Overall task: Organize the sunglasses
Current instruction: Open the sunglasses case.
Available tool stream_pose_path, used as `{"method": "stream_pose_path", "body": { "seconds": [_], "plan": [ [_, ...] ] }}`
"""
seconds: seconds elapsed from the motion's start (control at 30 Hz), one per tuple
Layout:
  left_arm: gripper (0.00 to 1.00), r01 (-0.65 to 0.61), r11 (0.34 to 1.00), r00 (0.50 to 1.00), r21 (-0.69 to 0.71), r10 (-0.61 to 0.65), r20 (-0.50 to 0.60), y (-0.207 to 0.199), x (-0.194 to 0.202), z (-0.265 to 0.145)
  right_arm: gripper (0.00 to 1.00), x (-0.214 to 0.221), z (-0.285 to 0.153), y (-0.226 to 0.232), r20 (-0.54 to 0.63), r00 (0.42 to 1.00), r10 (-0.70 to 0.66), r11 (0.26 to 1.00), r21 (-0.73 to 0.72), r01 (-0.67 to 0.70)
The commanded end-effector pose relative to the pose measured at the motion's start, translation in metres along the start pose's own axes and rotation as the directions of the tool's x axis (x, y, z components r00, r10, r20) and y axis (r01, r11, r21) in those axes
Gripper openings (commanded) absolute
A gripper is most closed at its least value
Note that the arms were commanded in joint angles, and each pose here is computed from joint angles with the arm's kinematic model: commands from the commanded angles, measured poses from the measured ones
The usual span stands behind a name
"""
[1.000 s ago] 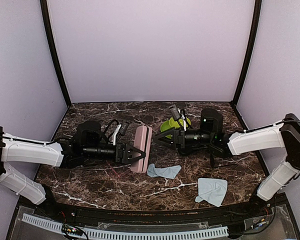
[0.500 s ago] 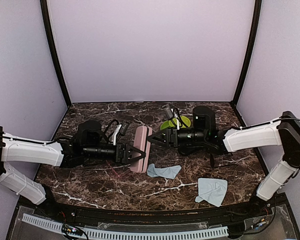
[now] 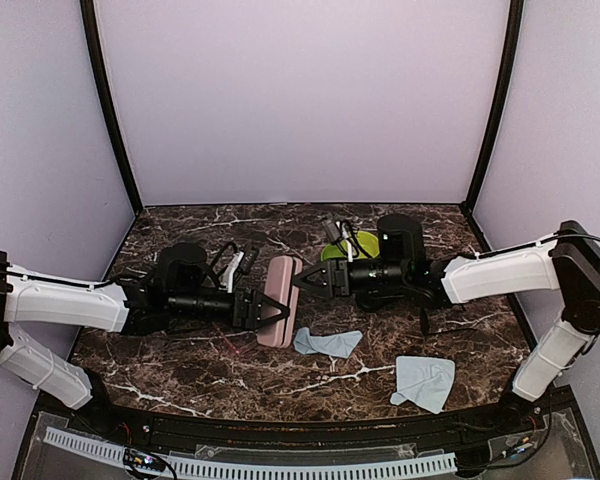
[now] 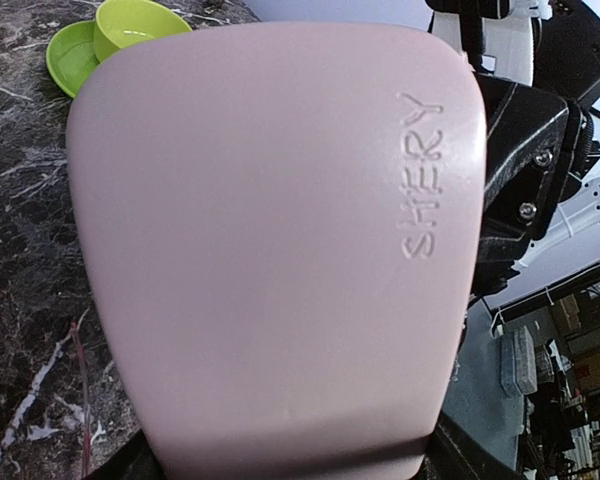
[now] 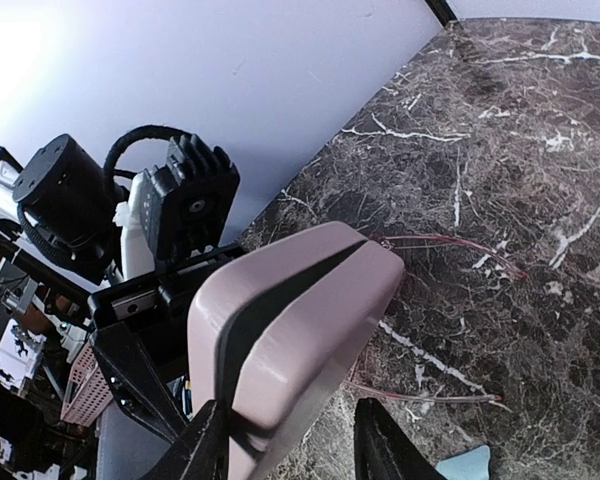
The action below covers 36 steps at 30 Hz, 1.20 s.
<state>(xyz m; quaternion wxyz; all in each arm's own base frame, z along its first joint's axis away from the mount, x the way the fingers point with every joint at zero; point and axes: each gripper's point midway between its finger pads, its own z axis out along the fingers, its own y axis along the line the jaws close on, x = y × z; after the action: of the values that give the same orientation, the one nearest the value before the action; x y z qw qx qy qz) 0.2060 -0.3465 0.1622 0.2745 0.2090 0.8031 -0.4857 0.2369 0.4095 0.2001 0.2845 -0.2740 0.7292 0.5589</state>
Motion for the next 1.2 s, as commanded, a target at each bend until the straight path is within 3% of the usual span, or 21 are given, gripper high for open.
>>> {"method": "stream_pose_path", "body": {
  "seconds": [0.0,0.77,1.0,1.17],
  "plan": [
    [0.0,-0.097,0.995,0.995,0.023,0.096,0.042,-0.021,-0.02,0.001,0.41,-0.007,0.008,-0.013,0.021,0.998,0.052,0.995,0.085,-0.054],
    [0.0,-0.162,0.983,0.986,-0.086,0.164,0.017,-0.012,-0.015,0.012,0.35,-0.002,0.021,-0.03,0.053,0.977,0.208,0.964,0.157,-0.214],
    [0.0,-0.149,0.983,0.988,-0.108,0.153,0.027,-0.007,-0.013,0.01,0.23,-0.001,0.018,-0.039,0.075,0.974,0.213,0.954,0.198,-0.224],
    [0.0,-0.141,0.986,0.987,-0.087,0.146,0.059,-0.013,-0.016,0.004,0.03,0.004,0.012,-0.05,0.068,0.979,0.191,0.949,0.241,-0.202]
  ]
}}
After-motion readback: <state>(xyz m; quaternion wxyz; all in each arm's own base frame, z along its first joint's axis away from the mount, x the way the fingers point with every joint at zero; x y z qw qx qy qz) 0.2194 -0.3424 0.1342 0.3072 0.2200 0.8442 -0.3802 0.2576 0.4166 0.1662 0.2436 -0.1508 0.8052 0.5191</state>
